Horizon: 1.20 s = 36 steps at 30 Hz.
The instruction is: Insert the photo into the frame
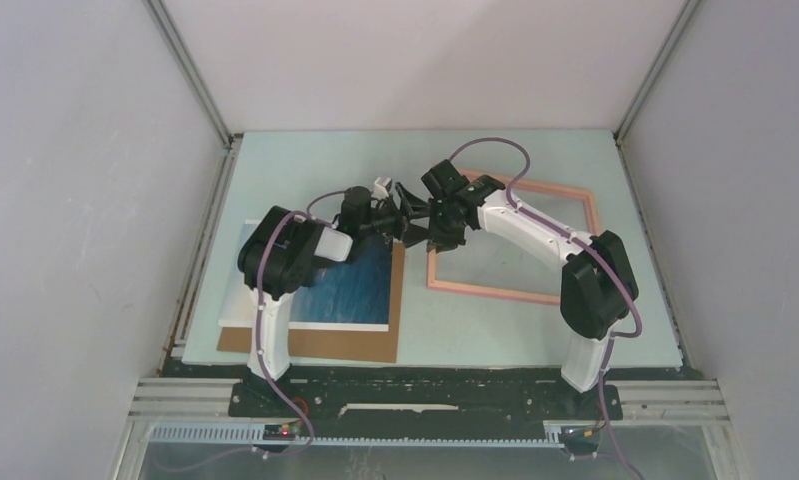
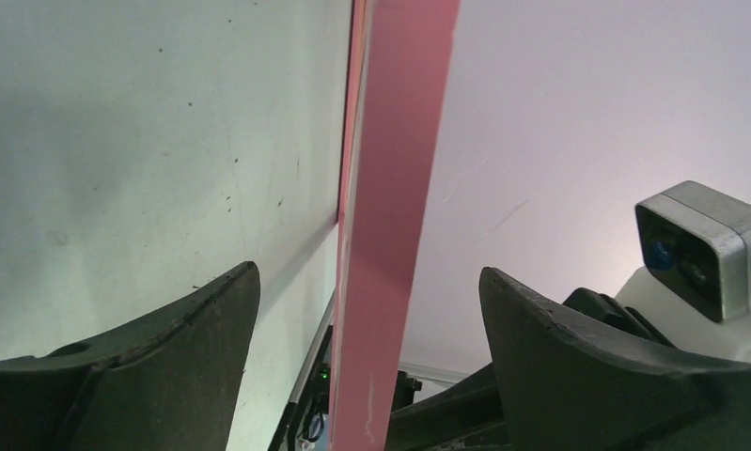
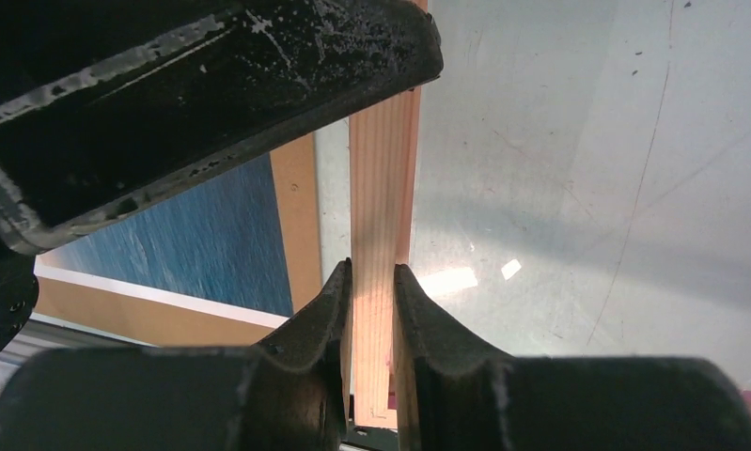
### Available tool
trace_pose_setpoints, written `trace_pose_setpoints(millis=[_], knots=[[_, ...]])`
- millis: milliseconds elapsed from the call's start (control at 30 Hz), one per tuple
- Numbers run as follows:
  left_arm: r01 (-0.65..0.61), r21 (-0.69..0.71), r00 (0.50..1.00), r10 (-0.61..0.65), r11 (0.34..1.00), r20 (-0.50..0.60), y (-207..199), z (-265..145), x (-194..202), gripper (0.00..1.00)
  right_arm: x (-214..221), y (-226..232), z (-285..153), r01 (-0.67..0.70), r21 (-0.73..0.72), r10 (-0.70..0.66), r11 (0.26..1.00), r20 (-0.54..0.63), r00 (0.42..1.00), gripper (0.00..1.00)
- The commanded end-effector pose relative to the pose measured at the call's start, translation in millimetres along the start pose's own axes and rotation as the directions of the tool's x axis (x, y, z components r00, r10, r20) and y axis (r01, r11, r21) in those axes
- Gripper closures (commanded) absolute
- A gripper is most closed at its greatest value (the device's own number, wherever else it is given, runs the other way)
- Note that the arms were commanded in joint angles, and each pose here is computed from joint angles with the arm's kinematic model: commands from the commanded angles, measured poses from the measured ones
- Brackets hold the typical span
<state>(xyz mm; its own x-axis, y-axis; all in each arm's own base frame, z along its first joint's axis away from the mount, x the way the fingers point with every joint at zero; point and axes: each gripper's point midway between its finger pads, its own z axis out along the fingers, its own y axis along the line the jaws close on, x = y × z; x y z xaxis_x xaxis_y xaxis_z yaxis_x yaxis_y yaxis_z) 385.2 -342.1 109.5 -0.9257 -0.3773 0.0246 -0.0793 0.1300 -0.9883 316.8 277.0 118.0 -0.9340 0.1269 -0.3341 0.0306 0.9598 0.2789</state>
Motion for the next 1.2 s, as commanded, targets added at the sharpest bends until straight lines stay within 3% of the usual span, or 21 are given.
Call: trace_pose_setpoints(millis=[0,400,667,1033,1167], knots=[[-0.081,0.036,0.996,0.082,0.996,-0.039,-23,1,8,0.13,-15,10,-18,0.010,-0.063,-0.006,0.998,0.063,0.998,1.00],[-0.048,0.087,0.989,0.060,0.995,-0.138,-32,15,32,0.23,-16,10,-16,0.012,-0.064,-0.008,0.998,0.064,0.998,1.00],[-0.030,0.130,0.990,0.047,0.991,-0.132,-38,3,33,0.42,-16,7,-14,0.011,-0.062,-0.007,0.998,0.065,0.998,1.00],[-0.012,0.122,0.992,0.027,0.992,-0.121,-32,0,32,0.58,-14,4,-7,0.026,-0.047,-0.024,0.999,0.051,0.998,1.00],[-0.016,0.120,0.993,0.030,0.993,-0.117,-31,0,30,0.66,-8,13,-7,0.080,-0.112,-0.080,0.990,0.012,0.997,1.00]])
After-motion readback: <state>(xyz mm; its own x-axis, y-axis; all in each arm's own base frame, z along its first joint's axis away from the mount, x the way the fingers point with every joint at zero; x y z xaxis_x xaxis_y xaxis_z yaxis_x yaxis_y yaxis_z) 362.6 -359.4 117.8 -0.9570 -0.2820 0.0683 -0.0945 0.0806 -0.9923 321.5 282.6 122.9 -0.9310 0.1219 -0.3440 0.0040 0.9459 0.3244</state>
